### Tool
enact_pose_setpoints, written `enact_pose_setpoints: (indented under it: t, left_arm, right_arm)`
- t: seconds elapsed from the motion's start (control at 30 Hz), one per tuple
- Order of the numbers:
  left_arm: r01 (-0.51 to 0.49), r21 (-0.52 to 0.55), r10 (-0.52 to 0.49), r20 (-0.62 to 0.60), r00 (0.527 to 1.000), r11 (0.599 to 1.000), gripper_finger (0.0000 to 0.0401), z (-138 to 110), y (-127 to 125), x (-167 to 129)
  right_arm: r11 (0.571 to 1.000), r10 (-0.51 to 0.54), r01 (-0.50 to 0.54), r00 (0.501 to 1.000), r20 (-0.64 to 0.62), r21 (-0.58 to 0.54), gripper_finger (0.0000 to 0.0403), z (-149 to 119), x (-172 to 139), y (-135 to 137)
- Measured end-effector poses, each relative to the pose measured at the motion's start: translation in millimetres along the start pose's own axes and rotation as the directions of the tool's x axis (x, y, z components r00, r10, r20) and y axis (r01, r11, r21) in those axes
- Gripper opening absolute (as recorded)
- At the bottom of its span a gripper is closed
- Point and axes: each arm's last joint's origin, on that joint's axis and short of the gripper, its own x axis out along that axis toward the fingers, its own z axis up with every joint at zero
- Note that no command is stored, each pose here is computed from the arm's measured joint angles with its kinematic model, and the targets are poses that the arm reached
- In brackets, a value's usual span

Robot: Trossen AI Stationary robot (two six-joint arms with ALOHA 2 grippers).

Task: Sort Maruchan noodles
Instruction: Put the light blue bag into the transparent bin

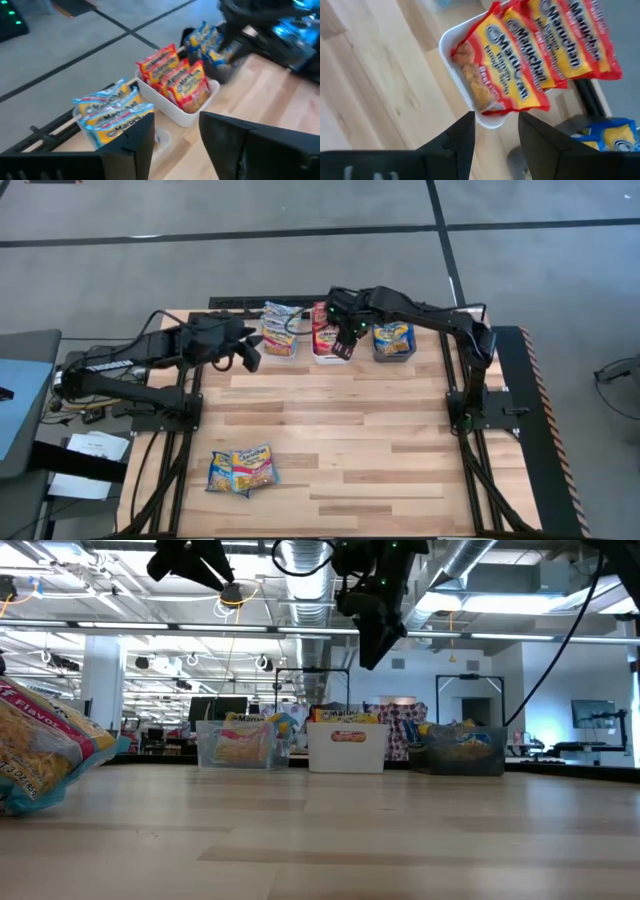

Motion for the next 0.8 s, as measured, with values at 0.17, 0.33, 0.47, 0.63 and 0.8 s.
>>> enact_pose_setpoints:
  t: [0.17, 0.33, 0.47, 0.63, 0.8]
  left_arm:
    - [-0.027, -0.033, 0.028, 0.017, 0.999, 0.999, 0.0171, 3, 8, 0]
    - [0.07, -0.052, -0.07, 0.002, 0.998, 0.996, 0.0174, 4, 10, -7]
    - [0.126, -0.068, -0.125, 0.016, 0.992, 0.99, 0.0172, 6, 11, -13]
    - [0.138, -0.072, -0.137, 0.026, 0.99, 0.988, 0.0172, 7, 13, -17]
    - [0.184, -0.037, -0.184, 0.004, 0.983, 0.982, 0.0171, 6, 11, -17]
  right_arm:
    - [1.0, 0.002, -0.002, 0.999, -0.042, -0.006, 0.0167, -5, -1, 5]
    - [1.0, -0.003, 0.005, 0.996, -0.095, 0.018, 0.0162, -10, -1, 5]
    - [0.999, -0.005, 0.011, 0.993, -0.12, 0.052, 0.016, -12, -1, 5]
    - [0.996, -0.001, 0.013, 0.992, -0.128, 0.094, 0.0159, -16, -10, 13]
    - [0.991, 0.014, 0.002, 0.993, -0.118, 0.132, 0.0159, -22, -24, 28]
